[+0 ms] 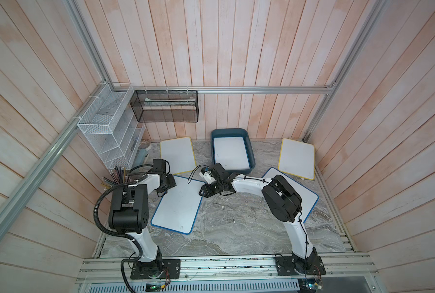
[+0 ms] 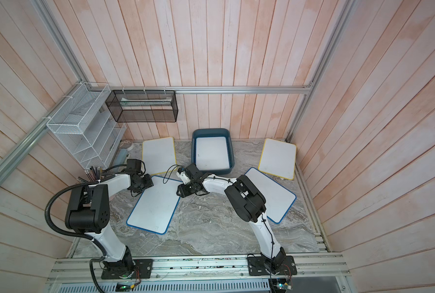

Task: Put the whiteboard into the storage box
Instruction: Adjust the whiteboard at the center of the board.

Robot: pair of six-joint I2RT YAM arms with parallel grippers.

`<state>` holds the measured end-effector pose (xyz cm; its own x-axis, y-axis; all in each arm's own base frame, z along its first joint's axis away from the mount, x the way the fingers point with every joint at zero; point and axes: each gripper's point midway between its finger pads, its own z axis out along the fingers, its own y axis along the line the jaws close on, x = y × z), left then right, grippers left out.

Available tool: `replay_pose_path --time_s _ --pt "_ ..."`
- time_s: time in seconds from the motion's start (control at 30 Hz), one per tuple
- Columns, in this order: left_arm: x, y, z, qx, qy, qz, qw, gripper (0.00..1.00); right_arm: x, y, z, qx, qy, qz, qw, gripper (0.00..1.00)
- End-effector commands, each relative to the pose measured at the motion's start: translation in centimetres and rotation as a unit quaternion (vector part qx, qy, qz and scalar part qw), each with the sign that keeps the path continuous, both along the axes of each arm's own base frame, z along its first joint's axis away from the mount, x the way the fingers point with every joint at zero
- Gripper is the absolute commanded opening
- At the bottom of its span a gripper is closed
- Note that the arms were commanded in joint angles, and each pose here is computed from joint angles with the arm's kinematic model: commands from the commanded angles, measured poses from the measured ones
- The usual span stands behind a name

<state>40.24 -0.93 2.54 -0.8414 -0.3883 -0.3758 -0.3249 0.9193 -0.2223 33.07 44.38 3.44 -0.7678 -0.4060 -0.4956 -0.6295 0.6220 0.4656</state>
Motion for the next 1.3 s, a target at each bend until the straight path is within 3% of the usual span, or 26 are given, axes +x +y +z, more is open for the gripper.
replay_pose_path --time_s 0.0,0.27,0.43,0.73,0.93,1.13,1.27 --pt "-4.5 -6.2 -1.4 -0.095 0.078 -0.049 0.991 0.53 -0.3 0.9 -1.9 0.002 0.012 0.023 1.0 0.48" --pt "-7.6 -9.9 -0.5 -0.129 0.092 -0.082 0.984 0.53 3.7 -0.9 0.5 0.016 0.007 -0.016 1.0 0.48" --pt "-8.4 -7.9 0.4 -0.08 0.078 -0.068 0.991 0.53 3.5 -1.5 2.3 0.005 -0.006 -0.01 1.0 0.48" --pt "-8.6 -7.8 2.4 -0.105 0.011 -0.041 0.994 0.53 2.8 -4.1 6.9 -0.01 -0.031 -0.021 0.999 0.48" --pt "-9.6 -7.9 3.4 -0.14 -0.028 -0.004 0.99 0.53 0.3 -7.3 4.8 -0.018 0.037 -0.037 0.998 0.48" --pt "-11.5 -7.3 2.3 -0.137 -0.011 0.014 0.99 0.53 -1.5 -10.0 3.0 -0.004 0.091 -0.063 0.994 0.49" --pt "-12.7 -7.8 0.7 -0.146 0.03 0.006 0.989 0.53 -2.2 -10.6 1.8 -0.007 0.113 -0.071 0.991 0.49"
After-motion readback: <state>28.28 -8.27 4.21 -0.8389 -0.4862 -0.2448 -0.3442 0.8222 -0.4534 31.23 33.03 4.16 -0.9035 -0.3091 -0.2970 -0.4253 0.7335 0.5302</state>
